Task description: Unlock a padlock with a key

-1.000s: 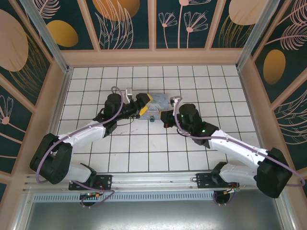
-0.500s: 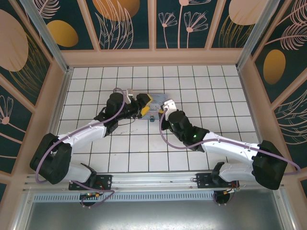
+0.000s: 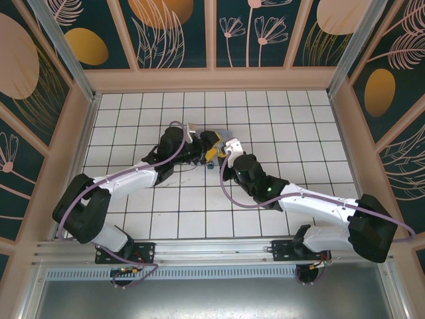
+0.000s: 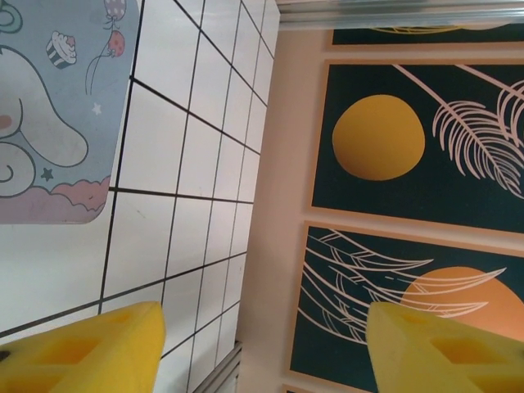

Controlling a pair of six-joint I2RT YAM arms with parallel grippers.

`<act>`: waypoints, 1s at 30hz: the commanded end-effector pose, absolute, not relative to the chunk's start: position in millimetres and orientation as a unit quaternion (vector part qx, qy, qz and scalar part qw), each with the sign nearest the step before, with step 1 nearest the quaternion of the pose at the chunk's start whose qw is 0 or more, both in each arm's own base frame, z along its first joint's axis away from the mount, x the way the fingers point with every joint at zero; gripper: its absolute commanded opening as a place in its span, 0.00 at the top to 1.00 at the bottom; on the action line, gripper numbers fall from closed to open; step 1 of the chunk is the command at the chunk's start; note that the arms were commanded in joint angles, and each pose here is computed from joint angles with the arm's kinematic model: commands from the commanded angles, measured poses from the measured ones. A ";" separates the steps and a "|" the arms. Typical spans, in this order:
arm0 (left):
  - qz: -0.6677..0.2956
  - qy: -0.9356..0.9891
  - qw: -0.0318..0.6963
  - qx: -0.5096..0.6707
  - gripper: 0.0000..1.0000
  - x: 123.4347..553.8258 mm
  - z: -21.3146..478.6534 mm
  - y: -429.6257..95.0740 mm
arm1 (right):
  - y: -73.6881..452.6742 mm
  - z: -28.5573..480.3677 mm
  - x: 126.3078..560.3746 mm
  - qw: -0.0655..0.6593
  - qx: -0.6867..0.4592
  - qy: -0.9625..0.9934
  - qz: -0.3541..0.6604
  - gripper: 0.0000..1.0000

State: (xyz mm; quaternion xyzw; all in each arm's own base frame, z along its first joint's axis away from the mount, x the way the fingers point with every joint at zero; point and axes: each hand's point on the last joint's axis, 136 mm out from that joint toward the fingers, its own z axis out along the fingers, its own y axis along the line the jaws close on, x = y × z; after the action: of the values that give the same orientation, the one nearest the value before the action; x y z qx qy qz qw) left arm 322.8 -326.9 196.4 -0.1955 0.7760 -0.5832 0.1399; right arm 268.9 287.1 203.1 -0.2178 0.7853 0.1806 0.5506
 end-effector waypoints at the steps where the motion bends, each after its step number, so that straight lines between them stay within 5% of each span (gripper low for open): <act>1: -0.595 0.765 0.146 -0.199 0.38 328.6 205.2 -332.0 | 291.8 201.2 266.4 0.551 -0.219 0.782 0.193 1.00; 30: -0.594 0.770 0.138 -0.189 0.83 323.7 199.6 -340.0 | 295.1 197.3 268.6 0.547 -0.216 0.785 0.193 1.00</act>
State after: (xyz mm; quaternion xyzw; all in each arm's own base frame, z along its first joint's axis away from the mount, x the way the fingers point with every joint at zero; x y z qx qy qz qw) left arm 320.0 -333.6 188.1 -0.1954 0.7798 -0.5802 0.1306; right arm 269.4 289.8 195.9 -0.2215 0.7893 0.1795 0.5438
